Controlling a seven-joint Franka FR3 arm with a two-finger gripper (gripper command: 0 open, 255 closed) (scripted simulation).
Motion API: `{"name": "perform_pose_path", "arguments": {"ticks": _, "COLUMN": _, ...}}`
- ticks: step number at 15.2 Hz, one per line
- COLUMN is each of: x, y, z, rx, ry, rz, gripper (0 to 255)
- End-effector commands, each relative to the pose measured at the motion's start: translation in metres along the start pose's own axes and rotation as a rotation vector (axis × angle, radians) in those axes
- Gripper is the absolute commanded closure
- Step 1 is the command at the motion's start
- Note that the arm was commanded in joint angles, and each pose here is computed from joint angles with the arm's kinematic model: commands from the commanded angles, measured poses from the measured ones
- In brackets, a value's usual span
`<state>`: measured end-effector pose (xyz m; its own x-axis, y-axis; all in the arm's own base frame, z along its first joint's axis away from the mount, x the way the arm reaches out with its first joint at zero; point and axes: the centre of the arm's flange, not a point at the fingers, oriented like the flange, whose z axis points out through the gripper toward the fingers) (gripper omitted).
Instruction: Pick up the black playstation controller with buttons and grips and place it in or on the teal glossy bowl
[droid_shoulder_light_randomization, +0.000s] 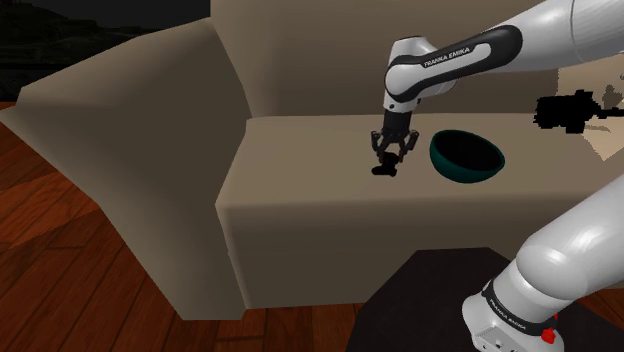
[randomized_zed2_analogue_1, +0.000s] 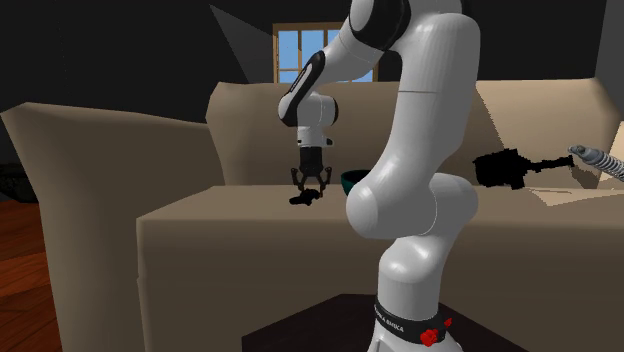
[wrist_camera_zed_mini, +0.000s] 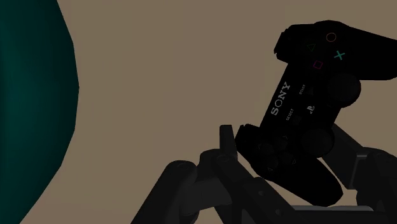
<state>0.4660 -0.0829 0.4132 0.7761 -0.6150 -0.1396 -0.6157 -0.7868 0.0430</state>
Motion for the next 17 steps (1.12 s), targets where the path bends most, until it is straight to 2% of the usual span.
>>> {"name": "perform_pose_path", "arguments": {"ticks": 1, "x": -0.001, "y": 0.001, "z": -0.009, "rx": 0.000, "ry": 0.000, "rz": 0.000, "gripper": 255}}
{"name": "perform_pose_path", "arguments": {"ticks": 17, "x": -0.013, "y": 0.004, "z": -0.093, "rx": 0.000, "ry": 0.000, "rz": 0.000, "gripper": 255}}
